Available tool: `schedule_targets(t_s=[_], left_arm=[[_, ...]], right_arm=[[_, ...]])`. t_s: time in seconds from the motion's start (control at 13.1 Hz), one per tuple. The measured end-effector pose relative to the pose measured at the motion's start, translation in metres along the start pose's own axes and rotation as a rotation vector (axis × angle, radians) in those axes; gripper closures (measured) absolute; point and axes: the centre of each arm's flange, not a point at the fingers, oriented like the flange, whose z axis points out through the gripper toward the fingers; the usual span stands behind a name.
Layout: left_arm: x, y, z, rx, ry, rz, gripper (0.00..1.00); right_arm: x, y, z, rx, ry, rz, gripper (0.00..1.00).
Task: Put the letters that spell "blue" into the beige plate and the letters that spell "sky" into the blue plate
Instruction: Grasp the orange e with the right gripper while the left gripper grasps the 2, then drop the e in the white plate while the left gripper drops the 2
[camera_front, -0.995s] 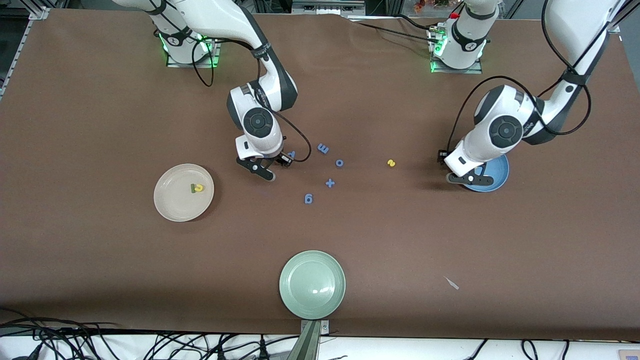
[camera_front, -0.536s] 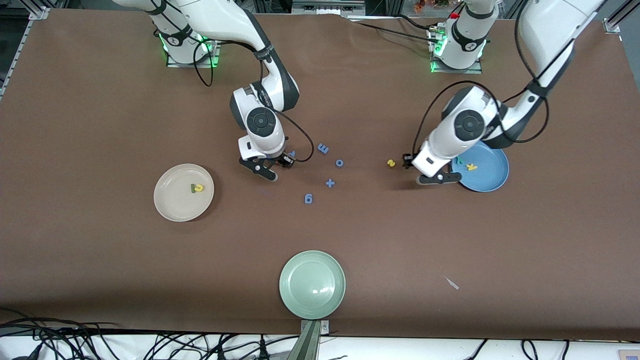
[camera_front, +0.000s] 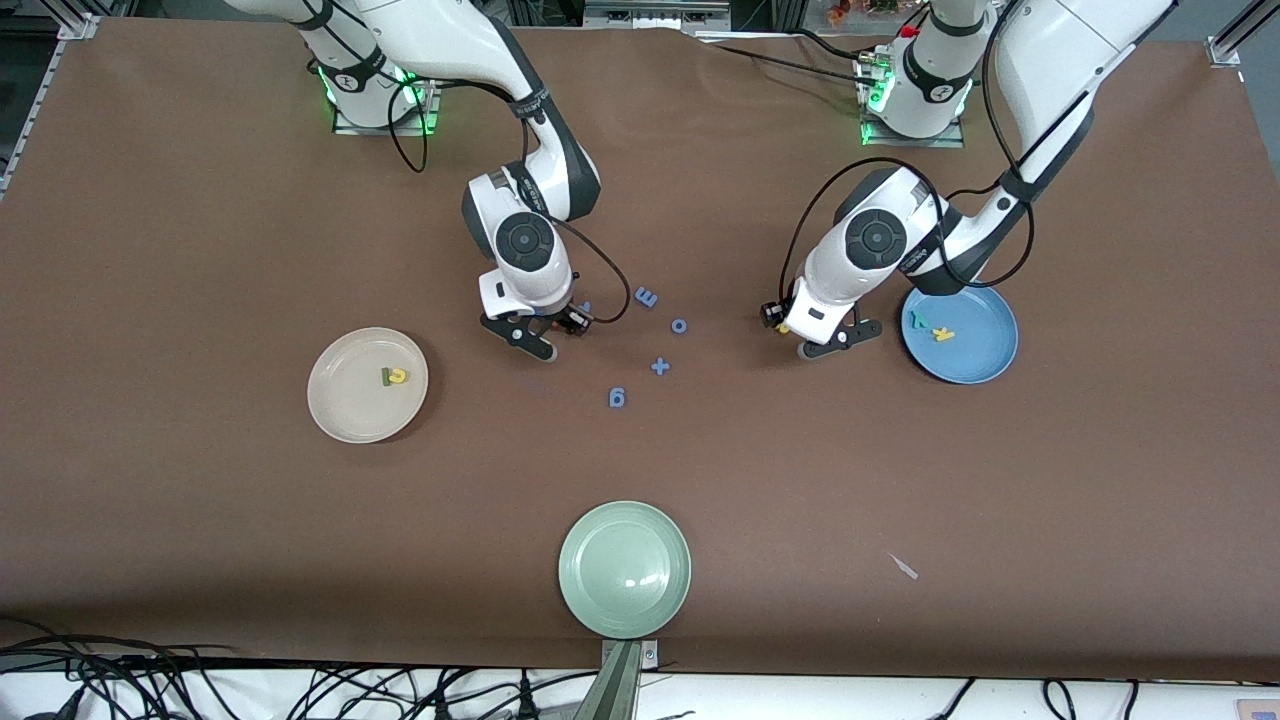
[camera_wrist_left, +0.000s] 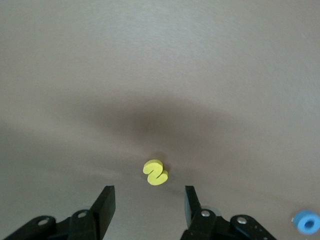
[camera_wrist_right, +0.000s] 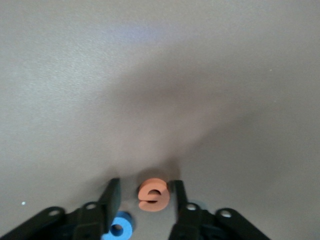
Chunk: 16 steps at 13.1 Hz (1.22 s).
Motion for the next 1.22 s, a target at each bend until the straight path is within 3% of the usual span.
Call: schedule_targets(t_s=[0.08,0.15,0.38,0.46,0.61,0.69,0.77,0.92,1.22], left_arm=[[0.001,-0.001,0.001,0.003,0.006,-0.046,0.36],[0.003,-0.002,0.003,0.007,0.014,-0.099,0.35],[-0.001,-0.001,0.020,0.044,0.094,-0.211,0.20],[-0.005,0.002,0.027,0.046,0.111,-0.248,0.20],[-0.007,0.009,0.039,0.042,0.114,-0.309,0.35],[-0.005,0.012,0.042,0.037,0.105,-0.324,0.36],[-0.002,0.014,0.043,0.032,0.102,-0.335,0.36],[0.000,0.016,0.040,0.024,0.104,-0.339,0.51],[0.000,0.017,0.040,0.024,0.104,-0.339,0.52]], right_arm=[[-0.001,-0.001,0.000,0.001,0.001,-0.001,0.64],[-0.001,-0.001,0.000,0.001,0.001,-0.001,0.64],[-0.002,-0.001,-0.001,0.002,0.001,-0.002,0.72],[-0.002,-0.001,-0.001,0.002,0.001,-0.003,0.72],[0.003,-0.001,-0.004,0.001,0.004,-0.014,0.72],[0.011,0.002,-0.010,-0.014,0.000,-0.028,0.72],[0.023,0.006,-0.020,-0.040,-0.013,-0.048,0.72],[0.056,0.020,-0.047,-0.092,-0.042,-0.100,0.72],[0.124,0.072,-0.083,-0.145,-0.064,-0.250,0.72]])
